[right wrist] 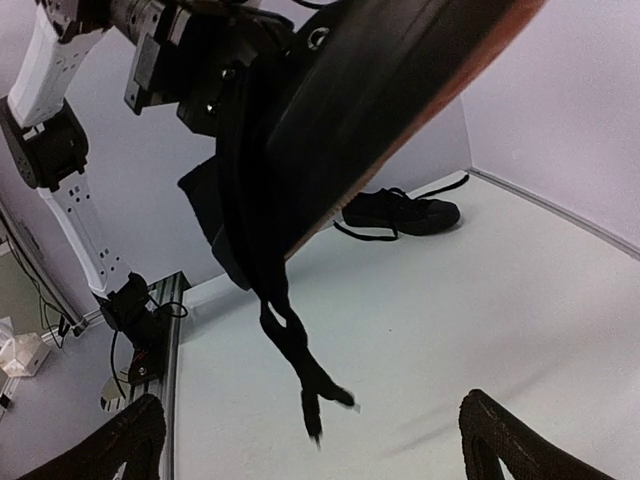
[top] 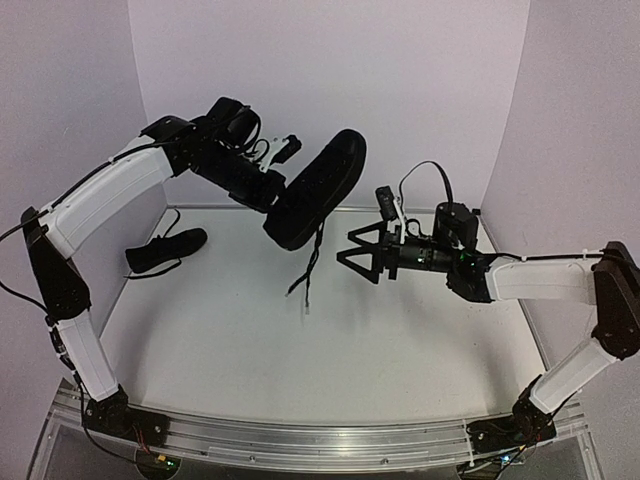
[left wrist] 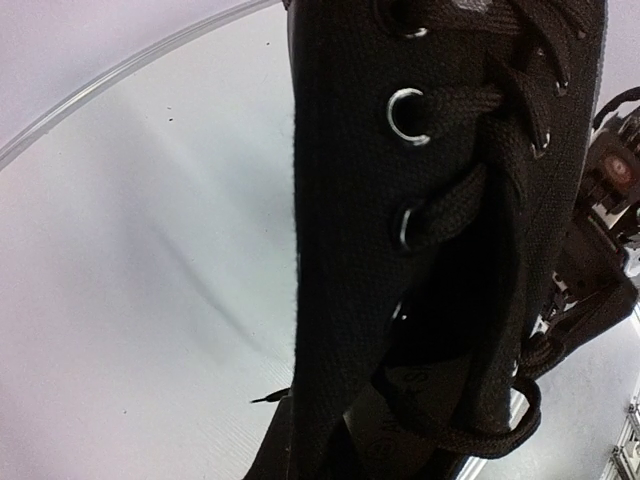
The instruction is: Tie the shoes
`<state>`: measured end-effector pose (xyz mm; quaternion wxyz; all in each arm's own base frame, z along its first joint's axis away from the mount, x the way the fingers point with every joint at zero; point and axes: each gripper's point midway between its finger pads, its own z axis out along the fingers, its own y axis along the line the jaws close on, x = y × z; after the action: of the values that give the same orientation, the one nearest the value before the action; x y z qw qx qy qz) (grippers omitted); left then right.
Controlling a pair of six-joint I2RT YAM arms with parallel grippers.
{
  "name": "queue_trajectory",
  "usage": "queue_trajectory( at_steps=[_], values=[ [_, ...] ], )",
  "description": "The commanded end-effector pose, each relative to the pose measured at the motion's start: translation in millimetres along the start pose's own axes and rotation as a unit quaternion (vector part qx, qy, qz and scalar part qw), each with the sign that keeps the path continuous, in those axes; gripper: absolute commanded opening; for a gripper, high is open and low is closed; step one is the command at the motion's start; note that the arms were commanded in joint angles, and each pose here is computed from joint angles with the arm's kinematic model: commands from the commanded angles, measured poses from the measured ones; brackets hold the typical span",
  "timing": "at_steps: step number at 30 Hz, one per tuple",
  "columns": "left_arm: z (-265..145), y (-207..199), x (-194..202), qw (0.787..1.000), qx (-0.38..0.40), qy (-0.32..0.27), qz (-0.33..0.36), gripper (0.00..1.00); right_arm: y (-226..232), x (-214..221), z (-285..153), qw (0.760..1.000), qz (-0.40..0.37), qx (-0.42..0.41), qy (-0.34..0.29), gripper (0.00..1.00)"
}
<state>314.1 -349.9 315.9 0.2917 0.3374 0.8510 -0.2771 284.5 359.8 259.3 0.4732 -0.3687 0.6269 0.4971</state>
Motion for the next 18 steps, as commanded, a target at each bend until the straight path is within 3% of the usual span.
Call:
queue_trajectory(
  at_steps=[1, 12, 18],
  values=[
    [-62, -38, -43, 0.992, 0.053, -0.109, 0.046, 0.00, 18, -18, 22, 0.996, -0.078, -0.031, -0.032, 0.98],
    [-86, -59, -55, 0.984, 0.093, -0.142, 0.061, 0.00, 17, -16, 50, 0.992, -0.110, -0.035, -0.041, 0.90],
    [-97, -63, -59, 0.981, 0.097, -0.159, 0.056, 0.00, 28, -3, 71, 0.991, -0.111, -0.059, -0.035, 0.71]
  ],
)
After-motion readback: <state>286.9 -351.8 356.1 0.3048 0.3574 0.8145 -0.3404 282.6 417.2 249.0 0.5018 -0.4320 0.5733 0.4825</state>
